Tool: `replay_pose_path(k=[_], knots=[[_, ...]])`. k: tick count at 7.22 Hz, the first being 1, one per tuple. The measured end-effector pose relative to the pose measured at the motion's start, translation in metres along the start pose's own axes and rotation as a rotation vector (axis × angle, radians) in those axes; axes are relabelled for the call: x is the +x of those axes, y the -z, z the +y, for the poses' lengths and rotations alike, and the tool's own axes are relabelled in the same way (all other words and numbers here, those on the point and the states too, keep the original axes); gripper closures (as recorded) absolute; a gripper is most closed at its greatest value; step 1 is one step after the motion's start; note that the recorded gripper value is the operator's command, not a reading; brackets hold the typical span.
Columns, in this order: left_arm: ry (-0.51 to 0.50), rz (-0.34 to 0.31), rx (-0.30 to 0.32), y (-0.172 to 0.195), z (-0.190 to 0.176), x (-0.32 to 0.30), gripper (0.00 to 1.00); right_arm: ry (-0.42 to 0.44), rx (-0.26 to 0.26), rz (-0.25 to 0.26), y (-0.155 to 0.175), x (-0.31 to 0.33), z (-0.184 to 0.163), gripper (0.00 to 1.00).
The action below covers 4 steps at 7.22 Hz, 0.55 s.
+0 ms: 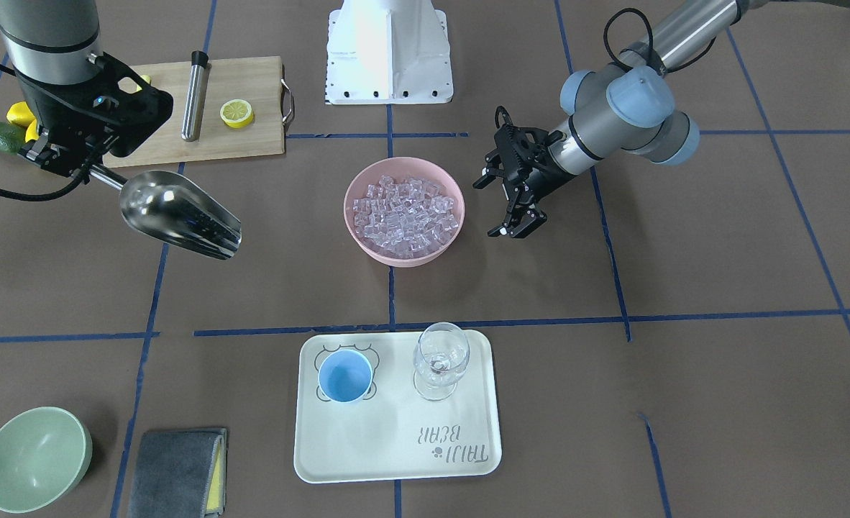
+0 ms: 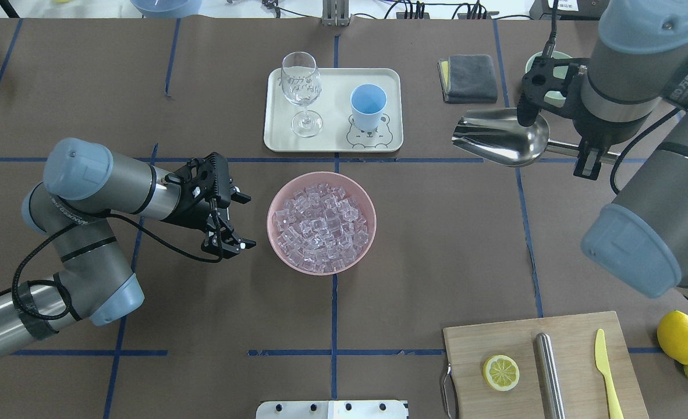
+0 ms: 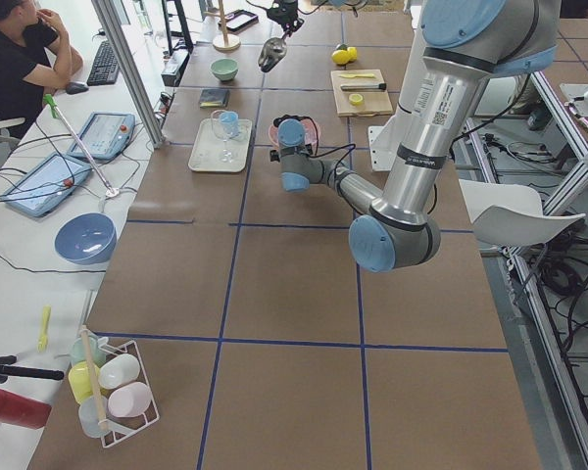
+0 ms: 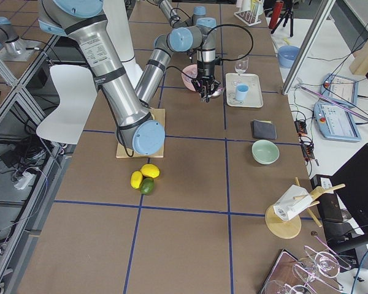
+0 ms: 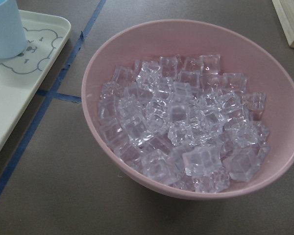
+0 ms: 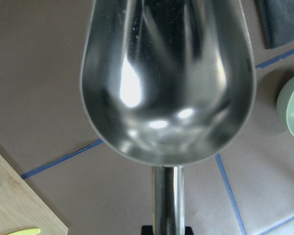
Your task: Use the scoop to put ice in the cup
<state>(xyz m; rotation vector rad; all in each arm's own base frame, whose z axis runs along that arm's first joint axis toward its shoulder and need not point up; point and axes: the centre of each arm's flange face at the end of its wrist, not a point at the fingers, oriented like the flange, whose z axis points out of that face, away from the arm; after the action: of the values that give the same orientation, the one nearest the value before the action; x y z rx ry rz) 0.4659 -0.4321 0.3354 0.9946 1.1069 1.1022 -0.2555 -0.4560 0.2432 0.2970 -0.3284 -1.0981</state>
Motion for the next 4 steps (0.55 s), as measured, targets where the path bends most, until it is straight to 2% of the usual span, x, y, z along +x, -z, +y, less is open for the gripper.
replay_pose_path(k=[1, 3, 4], knots=[[0.000, 0.009, -0.007, -0.010, 0.004, 0.005, 0.00, 0.018, -0.012, 0.005, 0.000, -0.005, -0.006, 1.00], [-0.019, 0.032, -0.014, -0.023, 0.007, 0.015, 0.00, 0.061, -0.089, 0.039, 0.003, -0.020, -0.032, 1.00], [-0.041, 0.034, 0.002, -0.025, 0.006, 0.018, 0.00, 0.084, -0.113, 0.056, 0.008, -0.029, -0.044, 1.00]])
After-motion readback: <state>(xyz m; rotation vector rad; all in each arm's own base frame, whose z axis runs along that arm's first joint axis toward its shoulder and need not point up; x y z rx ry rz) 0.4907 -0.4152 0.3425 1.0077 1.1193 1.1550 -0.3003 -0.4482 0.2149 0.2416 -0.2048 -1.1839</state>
